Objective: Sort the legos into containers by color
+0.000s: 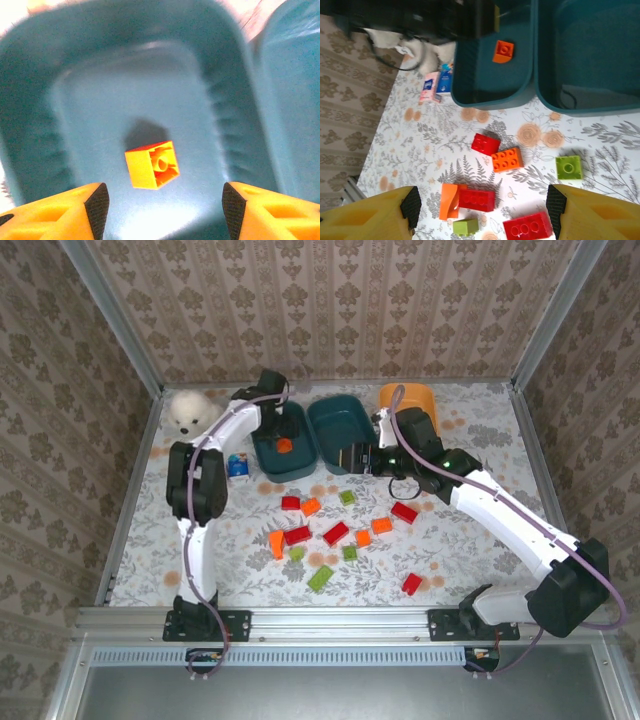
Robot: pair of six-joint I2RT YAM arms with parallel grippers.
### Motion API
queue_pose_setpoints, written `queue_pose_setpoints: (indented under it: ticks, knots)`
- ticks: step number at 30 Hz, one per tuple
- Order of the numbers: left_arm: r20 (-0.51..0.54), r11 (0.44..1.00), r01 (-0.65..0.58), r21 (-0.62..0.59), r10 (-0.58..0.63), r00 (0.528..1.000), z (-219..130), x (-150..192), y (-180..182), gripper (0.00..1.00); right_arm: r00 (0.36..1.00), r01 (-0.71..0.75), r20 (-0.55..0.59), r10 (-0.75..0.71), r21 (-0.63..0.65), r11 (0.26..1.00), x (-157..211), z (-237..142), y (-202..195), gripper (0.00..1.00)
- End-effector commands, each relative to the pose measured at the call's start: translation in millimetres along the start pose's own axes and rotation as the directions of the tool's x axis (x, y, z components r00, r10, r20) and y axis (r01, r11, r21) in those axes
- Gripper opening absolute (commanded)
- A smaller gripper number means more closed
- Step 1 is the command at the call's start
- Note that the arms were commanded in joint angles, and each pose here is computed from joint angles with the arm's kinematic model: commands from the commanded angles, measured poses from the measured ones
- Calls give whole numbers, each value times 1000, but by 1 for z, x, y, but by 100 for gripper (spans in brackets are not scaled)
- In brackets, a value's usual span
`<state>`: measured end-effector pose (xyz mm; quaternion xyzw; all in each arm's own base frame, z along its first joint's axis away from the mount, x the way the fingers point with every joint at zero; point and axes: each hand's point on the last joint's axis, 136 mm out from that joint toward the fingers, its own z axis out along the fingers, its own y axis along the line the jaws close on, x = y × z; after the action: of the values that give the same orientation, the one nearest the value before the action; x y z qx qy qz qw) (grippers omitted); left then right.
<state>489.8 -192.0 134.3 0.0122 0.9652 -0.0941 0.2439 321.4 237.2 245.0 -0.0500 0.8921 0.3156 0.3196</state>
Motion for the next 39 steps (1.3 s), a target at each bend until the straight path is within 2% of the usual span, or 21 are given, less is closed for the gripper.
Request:
queue_pose_setpoints:
  ticks: [1, 6, 12, 16, 18, 21, 23, 26, 29, 34, 36, 39]
  knots:
    - [189, 996, 19, 82, -34, 981, -89, -35, -13, 66, 999, 35, 27, -37, 81, 996, -8, -25, -6, 70]
    - [306, 977, -14, 212, -53, 951, -150, -18, -23, 70, 1000, 10, -8, -9, 251, 968, 8, -43, -38, 70]
    - [279, 952, -22, 306, -67, 958, -177, 61, -21, 72, 988, -89, -68, 139, 488, 869, 43, -58, -89, 70]
    - [250, 936, -62, 347, -28, 968, -180, 116, -29, 73, 960, -161, -108, 259, 544, 823, 71, -65, -106, 69]
    - [225, 930, -76, 360, -7, 974, -179, 137, -32, 73, 920, -191, -160, 358, 614, 766, 94, -77, -118, 68]
    - [190, 919, -112, 377, 41, 981, -178, 163, -35, 72, 791, -195, -303, 532, 698, 689, 146, -94, -121, 67]
    - [184, 911, -141, 387, 74, 980, -178, 173, -37, 73, 722, -208, -349, 598, 714, 669, 176, -104, -118, 67]
    - [182, 893, -186, 410, 119, 976, -179, 185, -41, 73, 673, -274, -322, 666, 729, 628, 208, -110, -121, 68]
    - [178, 869, -228, 439, 165, 970, -179, 196, -45, 72, 616, -344, -287, 734, 740, 578, 237, -99, -128, 69]
    - [175, 836, -257, 485, 195, 965, -184, 211, -49, 73, 593, -427, -231, 771, 722, 544, 249, -71, -135, 72]
    - [173, 829, -262, 494, 202, 964, -185, 215, -49, 73, 561, -442, -210, 800, 742, 505, 261, -65, -140, 72]
    - [183, 826, -265, 497, 198, 963, -189, 215, -48, 74, 546, -479, -166, 821, 743, 469, 272, -58, -147, 71]
